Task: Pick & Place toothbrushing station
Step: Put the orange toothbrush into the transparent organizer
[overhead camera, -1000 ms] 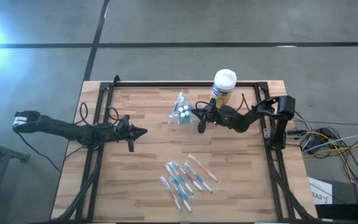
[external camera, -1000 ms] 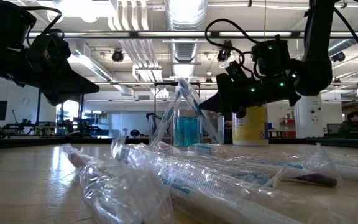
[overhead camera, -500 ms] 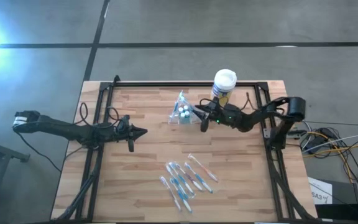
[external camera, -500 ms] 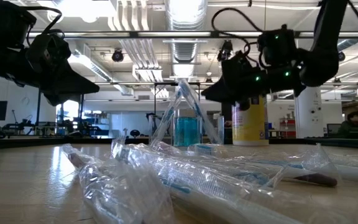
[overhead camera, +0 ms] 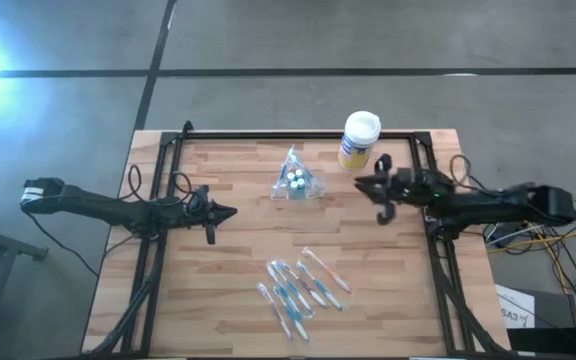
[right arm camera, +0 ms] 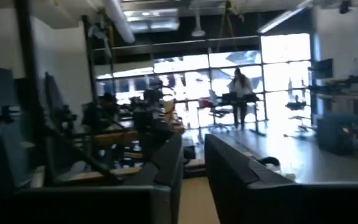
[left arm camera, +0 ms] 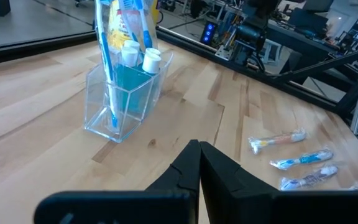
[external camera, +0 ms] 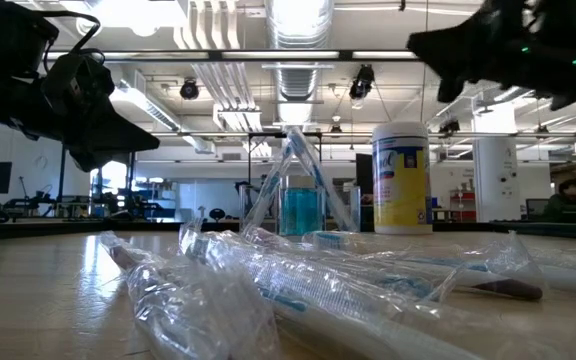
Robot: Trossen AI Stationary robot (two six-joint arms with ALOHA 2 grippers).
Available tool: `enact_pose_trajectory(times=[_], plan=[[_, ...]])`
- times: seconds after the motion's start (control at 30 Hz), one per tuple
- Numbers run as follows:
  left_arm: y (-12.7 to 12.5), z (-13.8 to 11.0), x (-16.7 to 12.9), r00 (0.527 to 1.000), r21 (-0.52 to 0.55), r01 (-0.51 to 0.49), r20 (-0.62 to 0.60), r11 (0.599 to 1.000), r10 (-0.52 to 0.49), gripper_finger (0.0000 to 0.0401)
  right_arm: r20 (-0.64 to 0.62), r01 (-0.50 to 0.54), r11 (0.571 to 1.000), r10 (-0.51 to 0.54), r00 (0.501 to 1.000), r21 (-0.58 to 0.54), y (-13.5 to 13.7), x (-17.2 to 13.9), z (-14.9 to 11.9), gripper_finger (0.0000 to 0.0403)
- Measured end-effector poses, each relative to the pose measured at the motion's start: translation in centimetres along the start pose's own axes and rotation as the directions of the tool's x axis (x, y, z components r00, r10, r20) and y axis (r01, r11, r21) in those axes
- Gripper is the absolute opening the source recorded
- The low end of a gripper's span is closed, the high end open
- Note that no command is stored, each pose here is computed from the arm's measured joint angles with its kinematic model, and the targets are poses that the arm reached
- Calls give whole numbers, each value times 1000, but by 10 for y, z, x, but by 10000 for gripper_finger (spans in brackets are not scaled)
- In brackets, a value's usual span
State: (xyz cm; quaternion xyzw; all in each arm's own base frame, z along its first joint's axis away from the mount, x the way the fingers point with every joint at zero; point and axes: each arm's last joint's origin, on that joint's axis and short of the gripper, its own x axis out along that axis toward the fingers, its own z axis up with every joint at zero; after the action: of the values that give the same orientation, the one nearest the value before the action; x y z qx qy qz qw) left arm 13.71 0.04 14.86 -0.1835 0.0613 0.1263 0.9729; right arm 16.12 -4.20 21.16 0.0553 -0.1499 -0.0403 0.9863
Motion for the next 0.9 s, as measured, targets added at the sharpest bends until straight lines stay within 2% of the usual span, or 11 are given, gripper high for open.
enact_pose_trajectory(times=[0.13, 0.37, 0.57, 0.9], plan=[[0, 0, 0, 1000, -5, 0, 0, 1000, 0, 10, -40, -48, 999, 48, 998, 1, 6, -22, 3, 15], [0, 0, 0, 1000, -14, 0, 4, 1000, 0, 10, -146, -37, 999, 34, 989, -17, 11, -46, 8, 13], [0, 0, 0, 1000, -1, 0, 5, 1000, 0, 10, -140, -38, 999, 35, 990, -24, 15, -61, 13, 13], [0, 0, 0, 1000, 2, -1, 5, 1000, 1, 10, -191, -36, 999, 33, 981, -11, 16, -72, 5, 12]])
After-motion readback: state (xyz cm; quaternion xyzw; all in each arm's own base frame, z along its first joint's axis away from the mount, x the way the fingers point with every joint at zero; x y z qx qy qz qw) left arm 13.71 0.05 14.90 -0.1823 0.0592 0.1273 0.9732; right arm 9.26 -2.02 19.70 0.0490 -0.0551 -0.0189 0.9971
